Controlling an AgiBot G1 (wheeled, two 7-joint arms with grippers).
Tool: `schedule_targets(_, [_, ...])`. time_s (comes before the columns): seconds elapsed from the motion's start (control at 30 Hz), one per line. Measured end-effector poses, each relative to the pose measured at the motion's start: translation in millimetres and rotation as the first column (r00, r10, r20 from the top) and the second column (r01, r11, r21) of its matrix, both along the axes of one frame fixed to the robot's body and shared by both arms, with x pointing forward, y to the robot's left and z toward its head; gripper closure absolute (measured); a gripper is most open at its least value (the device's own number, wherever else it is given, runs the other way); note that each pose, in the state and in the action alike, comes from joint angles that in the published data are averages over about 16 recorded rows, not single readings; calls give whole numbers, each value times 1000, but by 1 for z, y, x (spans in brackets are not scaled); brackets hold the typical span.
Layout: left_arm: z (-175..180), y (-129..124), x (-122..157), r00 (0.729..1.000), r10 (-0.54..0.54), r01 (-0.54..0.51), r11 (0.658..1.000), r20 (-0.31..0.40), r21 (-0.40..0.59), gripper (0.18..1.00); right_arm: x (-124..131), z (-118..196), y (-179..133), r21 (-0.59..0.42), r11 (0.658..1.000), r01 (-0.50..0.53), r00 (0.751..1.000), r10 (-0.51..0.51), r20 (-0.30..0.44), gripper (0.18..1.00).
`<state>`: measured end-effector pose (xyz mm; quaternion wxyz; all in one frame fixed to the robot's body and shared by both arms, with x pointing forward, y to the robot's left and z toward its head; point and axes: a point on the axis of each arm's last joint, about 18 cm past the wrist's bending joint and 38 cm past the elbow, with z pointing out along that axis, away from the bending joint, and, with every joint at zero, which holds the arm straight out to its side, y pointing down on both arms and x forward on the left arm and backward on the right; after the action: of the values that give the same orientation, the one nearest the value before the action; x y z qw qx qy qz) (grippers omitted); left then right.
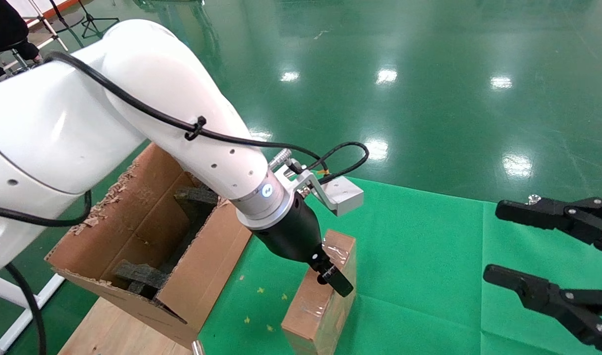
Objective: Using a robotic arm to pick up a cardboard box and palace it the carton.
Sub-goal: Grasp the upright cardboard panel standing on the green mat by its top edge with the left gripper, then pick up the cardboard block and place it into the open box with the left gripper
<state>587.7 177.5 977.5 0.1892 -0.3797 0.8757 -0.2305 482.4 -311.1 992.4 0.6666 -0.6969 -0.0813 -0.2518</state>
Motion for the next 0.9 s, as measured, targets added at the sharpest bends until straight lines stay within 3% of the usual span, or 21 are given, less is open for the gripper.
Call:
schedule_targets(0.27, [3,1,0,1000,-13,13,1000,13,-2,491,0,0,0,0,1000,0,1000,0,0,539])
schedule_targets(0.47, [17,16,0,998,-24,25,999,64,-21,621,0,0,0,0,1000,0,1000,0,0,409])
schedule_targets(0.7, [70,62,-6,973,-12,30,997,232,-76,741,0,0,0,0,1000,0,1000,0,0,280])
schedule_targets(0.9, [136,128,-29,905,58,-9,993,422,-116,780,0,0,0,0,1000,0,1000,0,0,212])
